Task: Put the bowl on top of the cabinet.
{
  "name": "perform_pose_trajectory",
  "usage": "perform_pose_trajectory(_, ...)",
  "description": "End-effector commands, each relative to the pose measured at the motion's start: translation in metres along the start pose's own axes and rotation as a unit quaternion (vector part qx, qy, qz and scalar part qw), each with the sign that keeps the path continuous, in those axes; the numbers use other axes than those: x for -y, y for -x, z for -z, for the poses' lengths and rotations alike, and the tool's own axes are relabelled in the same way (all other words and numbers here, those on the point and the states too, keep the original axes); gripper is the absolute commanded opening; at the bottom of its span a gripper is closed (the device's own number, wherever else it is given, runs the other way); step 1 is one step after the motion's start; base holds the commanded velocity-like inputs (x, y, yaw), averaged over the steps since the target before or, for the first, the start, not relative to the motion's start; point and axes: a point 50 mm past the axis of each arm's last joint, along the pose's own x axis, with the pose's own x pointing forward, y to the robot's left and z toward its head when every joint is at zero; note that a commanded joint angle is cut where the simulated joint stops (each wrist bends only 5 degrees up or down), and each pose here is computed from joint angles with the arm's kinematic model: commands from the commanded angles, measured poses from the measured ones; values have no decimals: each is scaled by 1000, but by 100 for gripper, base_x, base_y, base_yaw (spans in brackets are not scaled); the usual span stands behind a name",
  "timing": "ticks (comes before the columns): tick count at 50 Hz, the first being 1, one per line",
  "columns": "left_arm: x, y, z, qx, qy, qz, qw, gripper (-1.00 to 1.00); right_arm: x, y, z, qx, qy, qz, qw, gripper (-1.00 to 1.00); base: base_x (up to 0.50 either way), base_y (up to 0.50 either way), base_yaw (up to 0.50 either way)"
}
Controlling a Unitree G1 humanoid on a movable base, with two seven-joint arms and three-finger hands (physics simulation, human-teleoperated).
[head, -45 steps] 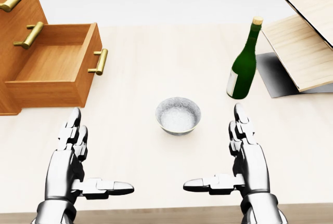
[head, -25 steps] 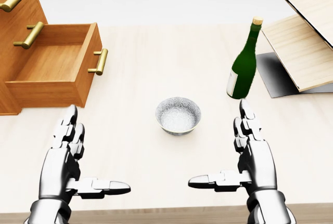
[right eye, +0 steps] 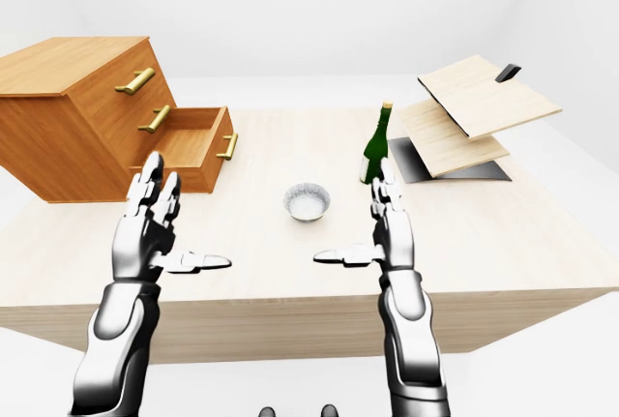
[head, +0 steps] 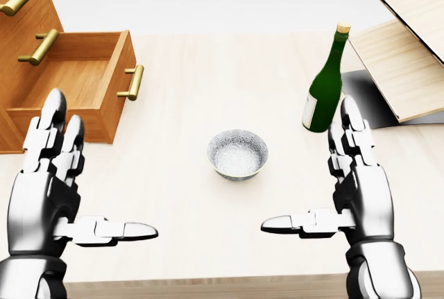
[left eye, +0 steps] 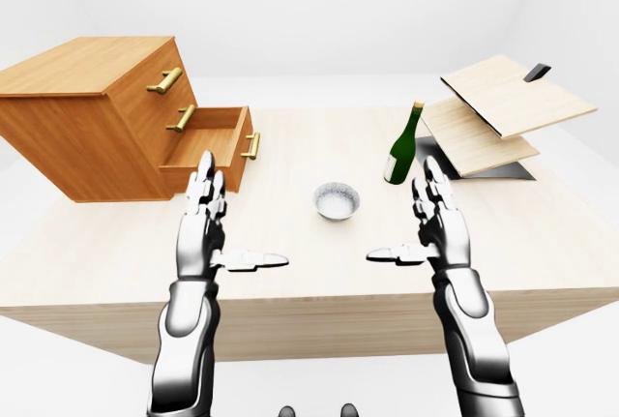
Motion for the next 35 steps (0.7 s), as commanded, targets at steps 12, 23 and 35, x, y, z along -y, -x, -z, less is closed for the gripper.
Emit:
perform_pose_trajectory(12,-11,6,-74,163,-16,-6,987,100,1,1,-14,30,7,-2,1000,100,0,0,0)
perform_pose_trajectory(23,-14,14,-106,236,-21,-5,972,100,2,1,-16,34,5,-5,999,100,0,0,0)
perform_pose_trajectory(35,-21,20,-126,285,-24,-11,958,100,1,2,-17,35,0,-7,999,100,0,40,0)
